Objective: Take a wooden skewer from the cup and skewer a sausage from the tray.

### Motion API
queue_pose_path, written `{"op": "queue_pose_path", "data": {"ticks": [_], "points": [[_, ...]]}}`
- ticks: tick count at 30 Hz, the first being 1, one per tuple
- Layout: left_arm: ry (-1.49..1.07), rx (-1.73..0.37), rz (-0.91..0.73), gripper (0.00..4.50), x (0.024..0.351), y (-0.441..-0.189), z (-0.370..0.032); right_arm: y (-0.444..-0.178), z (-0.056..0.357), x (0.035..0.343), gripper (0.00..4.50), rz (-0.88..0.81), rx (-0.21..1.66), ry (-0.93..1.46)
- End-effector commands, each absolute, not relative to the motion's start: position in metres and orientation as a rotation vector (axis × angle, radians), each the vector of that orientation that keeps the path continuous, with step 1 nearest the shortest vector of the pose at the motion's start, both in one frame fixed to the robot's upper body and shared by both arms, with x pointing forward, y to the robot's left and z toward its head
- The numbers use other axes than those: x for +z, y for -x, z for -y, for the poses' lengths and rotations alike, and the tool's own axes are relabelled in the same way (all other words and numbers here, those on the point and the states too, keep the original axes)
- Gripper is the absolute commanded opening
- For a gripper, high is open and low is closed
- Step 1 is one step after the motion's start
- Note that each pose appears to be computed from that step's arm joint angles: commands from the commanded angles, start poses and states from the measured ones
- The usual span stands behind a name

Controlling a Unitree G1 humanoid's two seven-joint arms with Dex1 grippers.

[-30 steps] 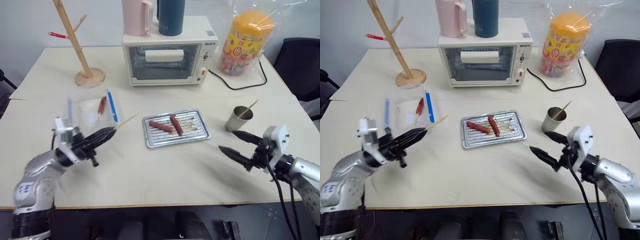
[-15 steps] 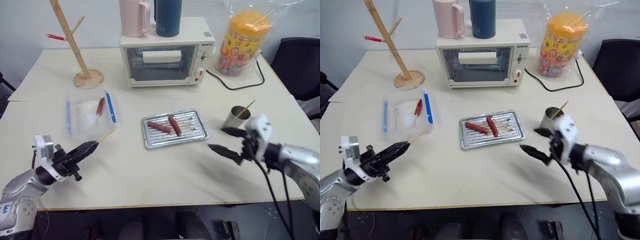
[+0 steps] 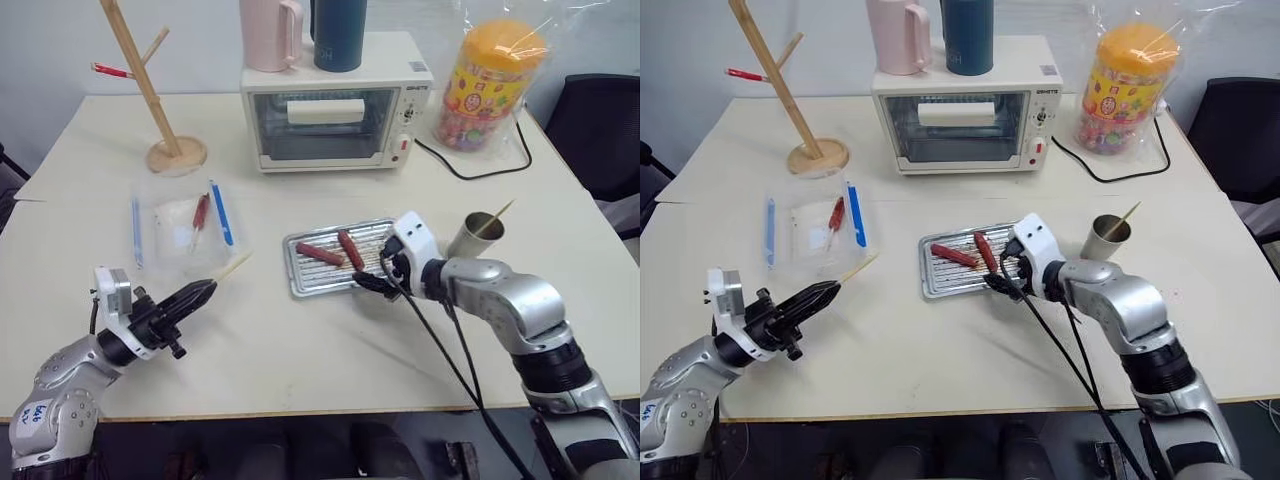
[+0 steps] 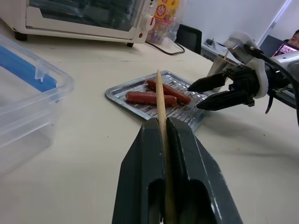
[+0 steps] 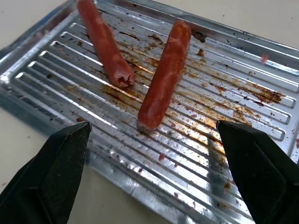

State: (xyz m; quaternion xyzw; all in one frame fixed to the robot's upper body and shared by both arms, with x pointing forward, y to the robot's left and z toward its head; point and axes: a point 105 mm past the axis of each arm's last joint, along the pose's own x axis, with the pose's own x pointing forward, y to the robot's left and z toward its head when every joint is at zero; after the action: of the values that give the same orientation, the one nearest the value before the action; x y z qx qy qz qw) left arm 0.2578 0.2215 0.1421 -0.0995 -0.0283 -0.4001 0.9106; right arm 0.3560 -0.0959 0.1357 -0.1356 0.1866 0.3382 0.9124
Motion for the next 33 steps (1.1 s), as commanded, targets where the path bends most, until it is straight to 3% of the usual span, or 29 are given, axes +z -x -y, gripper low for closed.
{"op": "queue_pose_path", "data": {"ticks": [1,4,10,21,24,28,33], "points": [[0.179,-0.838,0.095,0.00,0.151,-0.255,-0.218,-0.365,0.088,0.146,4.29,-0.313,0.684,0.328],[0.179,-0.836,0.097,0.00,0.151,-0.255,-0.219,-0.369,0.087,0.145,3.72,-0.302,0.677,0.341],[0.180,-0.837,0.097,0.00,0.151,-0.255,-0.218,-0.373,0.081,0.143,2.07,-0.290,0.679,0.344],[0.177,-0.844,0.103,0.00,0.152,-0.258,-0.218,-0.377,0.078,0.137,2.07,-0.297,0.675,0.321],[0.175,-0.847,0.103,0.00,0.152,-0.258,-0.218,-0.376,0.081,0.137,1.60,-0.299,0.677,0.322],[0.174,-0.850,0.103,0.00,0.152,-0.259,-0.217,-0.376,0.083,0.137,0.54,-0.299,0.668,0.320],[0.174,-0.854,0.103,0.00,0.152,-0.260,-0.217,-0.376,0.085,0.138,0.54,-0.297,0.666,0.316]]}}
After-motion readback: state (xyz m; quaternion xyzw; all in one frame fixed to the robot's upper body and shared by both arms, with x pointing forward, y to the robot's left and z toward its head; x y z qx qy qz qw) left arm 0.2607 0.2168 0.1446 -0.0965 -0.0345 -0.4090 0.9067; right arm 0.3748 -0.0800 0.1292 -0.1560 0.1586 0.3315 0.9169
